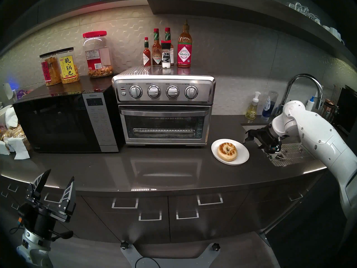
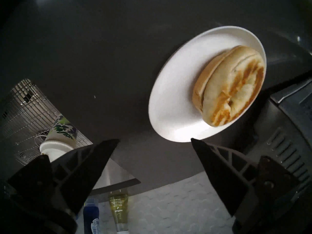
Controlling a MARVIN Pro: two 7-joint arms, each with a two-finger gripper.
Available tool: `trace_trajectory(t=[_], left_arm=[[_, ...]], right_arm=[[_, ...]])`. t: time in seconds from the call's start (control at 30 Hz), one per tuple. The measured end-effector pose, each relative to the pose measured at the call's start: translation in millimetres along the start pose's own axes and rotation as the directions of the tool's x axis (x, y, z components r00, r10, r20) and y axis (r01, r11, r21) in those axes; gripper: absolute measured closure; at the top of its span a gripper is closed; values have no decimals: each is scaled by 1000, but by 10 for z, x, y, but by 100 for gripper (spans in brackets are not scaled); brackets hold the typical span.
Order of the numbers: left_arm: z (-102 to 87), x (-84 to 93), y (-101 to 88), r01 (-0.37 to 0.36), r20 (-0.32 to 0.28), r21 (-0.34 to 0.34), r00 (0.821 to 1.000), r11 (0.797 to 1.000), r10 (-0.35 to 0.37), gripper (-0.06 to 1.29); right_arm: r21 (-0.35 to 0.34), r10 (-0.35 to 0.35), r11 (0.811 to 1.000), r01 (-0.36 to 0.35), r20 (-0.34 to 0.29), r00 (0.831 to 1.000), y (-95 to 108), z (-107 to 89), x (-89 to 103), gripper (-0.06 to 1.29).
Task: Open the oven and place the bagel inside on the rack
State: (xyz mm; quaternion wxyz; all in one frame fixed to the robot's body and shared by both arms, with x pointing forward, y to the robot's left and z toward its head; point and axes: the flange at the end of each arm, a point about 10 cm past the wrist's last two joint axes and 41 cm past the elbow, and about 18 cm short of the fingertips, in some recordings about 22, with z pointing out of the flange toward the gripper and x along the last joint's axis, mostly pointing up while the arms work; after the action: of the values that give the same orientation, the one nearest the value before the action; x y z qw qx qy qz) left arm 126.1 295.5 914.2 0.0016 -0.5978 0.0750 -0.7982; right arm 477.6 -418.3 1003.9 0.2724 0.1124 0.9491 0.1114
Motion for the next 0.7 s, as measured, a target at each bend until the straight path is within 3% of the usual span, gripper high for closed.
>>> trace_trajectory(t=[0.37,0.7], left_arm=[[0,0,0,0,0,0,1000,1000,0,-4],[0,-1,-1,0,0,0,1000,1000,0,-4]], right_arm=[[-159,99,982,-97,3,995,-163,-376,4,1],[-297,173,937,-183,-61,983,-266,-479,202,1]])
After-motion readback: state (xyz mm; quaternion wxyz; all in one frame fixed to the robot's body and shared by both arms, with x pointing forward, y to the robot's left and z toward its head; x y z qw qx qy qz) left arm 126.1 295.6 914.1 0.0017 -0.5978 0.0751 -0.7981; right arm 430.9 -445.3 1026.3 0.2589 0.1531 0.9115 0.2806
